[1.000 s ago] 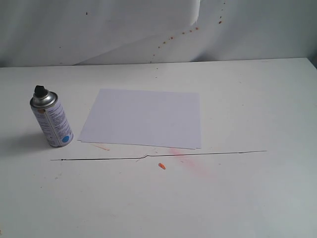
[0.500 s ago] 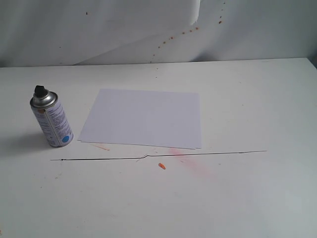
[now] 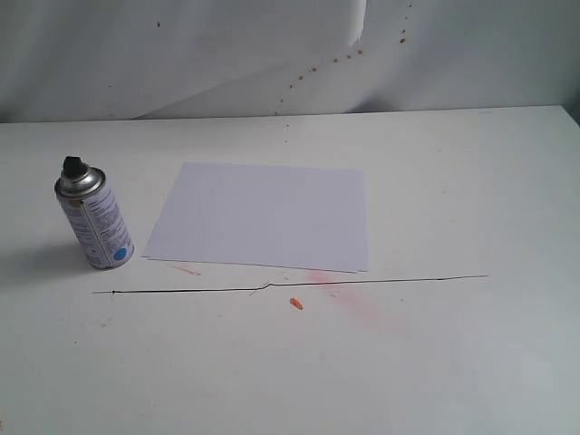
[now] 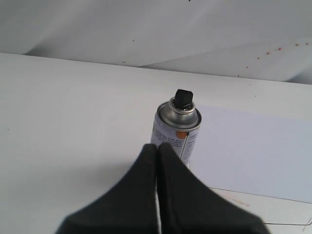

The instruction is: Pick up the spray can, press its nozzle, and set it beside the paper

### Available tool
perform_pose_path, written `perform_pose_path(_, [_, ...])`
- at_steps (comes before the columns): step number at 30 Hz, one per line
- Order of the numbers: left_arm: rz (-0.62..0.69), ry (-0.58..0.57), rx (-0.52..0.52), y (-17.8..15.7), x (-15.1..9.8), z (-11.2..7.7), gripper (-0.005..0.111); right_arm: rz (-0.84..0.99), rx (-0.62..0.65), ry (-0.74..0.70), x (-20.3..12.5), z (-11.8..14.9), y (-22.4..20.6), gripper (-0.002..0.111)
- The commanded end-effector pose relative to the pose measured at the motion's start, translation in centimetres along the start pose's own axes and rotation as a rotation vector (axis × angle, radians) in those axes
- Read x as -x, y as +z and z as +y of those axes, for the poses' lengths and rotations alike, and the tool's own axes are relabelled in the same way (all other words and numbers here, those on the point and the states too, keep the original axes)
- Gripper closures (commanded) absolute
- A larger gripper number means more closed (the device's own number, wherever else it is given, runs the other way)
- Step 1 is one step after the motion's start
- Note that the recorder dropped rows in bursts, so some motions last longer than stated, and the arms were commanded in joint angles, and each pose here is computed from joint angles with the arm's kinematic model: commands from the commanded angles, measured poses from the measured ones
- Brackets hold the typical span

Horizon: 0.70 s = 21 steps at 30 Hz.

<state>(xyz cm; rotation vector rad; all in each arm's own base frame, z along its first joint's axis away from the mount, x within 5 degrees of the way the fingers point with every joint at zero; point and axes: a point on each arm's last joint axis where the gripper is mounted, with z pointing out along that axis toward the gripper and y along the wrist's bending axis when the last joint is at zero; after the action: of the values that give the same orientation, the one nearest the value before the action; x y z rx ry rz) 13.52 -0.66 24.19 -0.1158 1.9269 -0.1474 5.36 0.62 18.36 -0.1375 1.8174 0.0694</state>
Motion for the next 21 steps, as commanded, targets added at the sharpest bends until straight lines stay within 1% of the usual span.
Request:
perform_pose_path(1, [0.011, 0.01, -0.001, 0.5, -0.2, 0.0, 0.107, -0.005, 0.007, 0.004, -0.1, 0.1, 0.0, 0.108])
perform_pose_path(4, [-0.006, 0.008, -0.002, 0.5, 0.0, 0.0, 0.107, -0.005, 0.007, 0.004, -0.1, 0.1, 0.0, 0.108])
perform_pose_path(13, [-0.002, -0.007, -0.002, 0.6, -0.1, 0.0, 0.107, -0.005, 0.007, 0.004, -0.1, 0.1, 0.0, 0.108])
perform_pose_path(15, [0.001, -0.037, 0.002, 1.2, -0.2, 0.0, 0.107, -0.005, 0.007, 0.004, -0.1, 0.1, 0.0, 0.108])
perform_pose_path(17, [0.017, -0.069, 0.011, 2.0, -0.7, 0.2, 0.107, -0.005, 0.007, 0.004, -0.1, 0.1, 0.0, 0.108])
perform_pose_path(21, [0.06, -0.14, 0.036, 4.0, -2.6, 0.6, 0.107, -0.005, 0.007, 0.004, -0.1, 0.1, 0.0, 0.108])
